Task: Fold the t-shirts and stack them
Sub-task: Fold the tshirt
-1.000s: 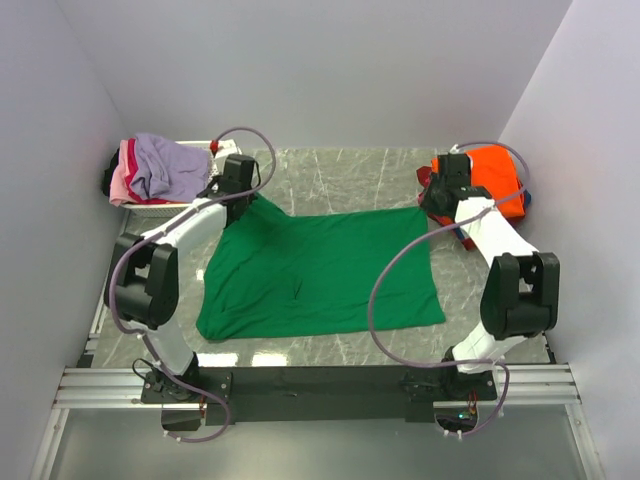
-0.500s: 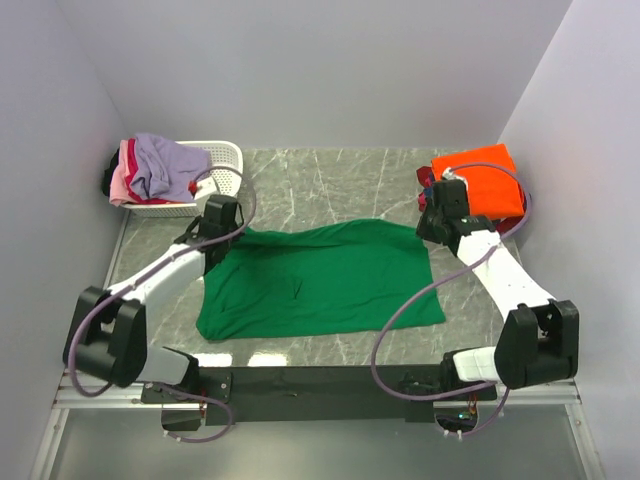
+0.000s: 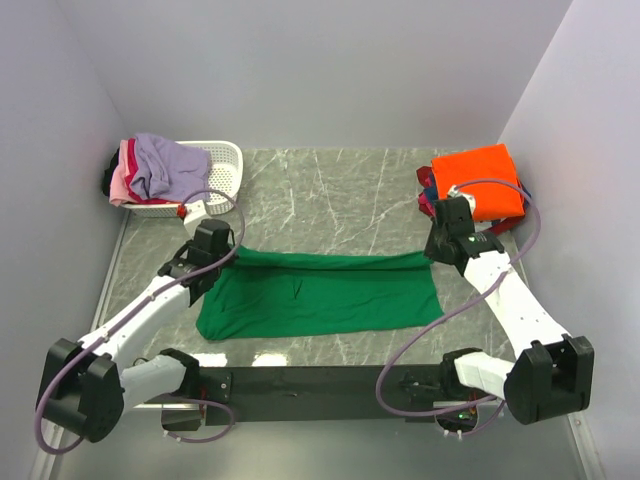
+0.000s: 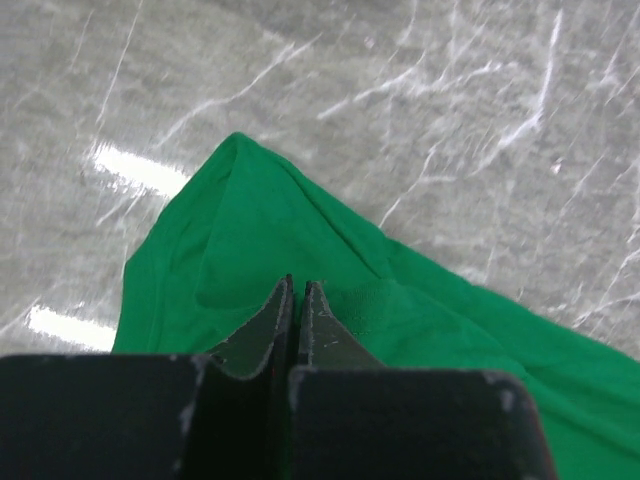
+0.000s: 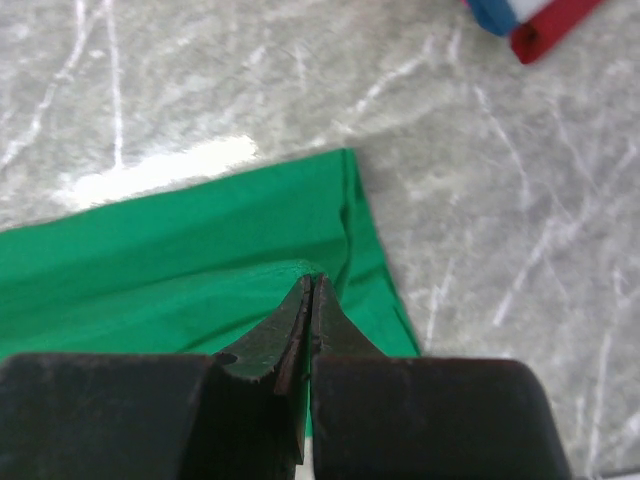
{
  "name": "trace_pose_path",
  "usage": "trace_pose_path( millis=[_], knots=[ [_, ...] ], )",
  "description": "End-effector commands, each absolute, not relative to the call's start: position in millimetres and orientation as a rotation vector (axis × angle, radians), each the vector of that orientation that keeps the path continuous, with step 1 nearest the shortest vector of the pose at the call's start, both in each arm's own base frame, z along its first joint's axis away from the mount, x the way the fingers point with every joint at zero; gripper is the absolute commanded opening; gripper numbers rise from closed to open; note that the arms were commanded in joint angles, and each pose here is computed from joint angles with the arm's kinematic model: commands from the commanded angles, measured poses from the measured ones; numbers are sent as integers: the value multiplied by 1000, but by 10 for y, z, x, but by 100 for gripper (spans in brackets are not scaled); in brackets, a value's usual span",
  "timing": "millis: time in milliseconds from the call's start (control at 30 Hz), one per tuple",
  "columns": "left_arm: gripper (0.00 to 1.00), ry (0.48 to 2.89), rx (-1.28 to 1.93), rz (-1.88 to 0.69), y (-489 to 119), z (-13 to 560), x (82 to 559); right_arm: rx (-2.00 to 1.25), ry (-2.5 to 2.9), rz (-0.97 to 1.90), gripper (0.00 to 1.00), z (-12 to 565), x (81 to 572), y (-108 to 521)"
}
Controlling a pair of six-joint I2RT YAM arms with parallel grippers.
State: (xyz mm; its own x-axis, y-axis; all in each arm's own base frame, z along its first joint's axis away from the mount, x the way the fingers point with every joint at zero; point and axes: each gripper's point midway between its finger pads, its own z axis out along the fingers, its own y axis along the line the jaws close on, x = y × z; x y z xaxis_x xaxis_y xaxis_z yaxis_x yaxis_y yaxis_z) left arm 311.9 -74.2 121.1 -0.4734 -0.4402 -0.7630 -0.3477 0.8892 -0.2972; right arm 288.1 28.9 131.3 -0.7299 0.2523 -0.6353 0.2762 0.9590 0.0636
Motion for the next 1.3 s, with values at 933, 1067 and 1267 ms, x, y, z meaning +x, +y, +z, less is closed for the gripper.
trace_pose_path(
  millis=[933, 1067, 1267],
  knots=[
    [52, 2188, -654, -383, -983, 1244, 2207, 339, 2457, -276, 40, 1721, 2269, 237],
    [58, 2149, -633, -375, -1014, 1293, 2355, 342, 2403, -264, 47, 1747, 2382, 245],
    [64, 2150, -579, -388, -1276, 1237, 2741, 275, 2424, -135, 51, 1472, 2719, 542]
  ],
)
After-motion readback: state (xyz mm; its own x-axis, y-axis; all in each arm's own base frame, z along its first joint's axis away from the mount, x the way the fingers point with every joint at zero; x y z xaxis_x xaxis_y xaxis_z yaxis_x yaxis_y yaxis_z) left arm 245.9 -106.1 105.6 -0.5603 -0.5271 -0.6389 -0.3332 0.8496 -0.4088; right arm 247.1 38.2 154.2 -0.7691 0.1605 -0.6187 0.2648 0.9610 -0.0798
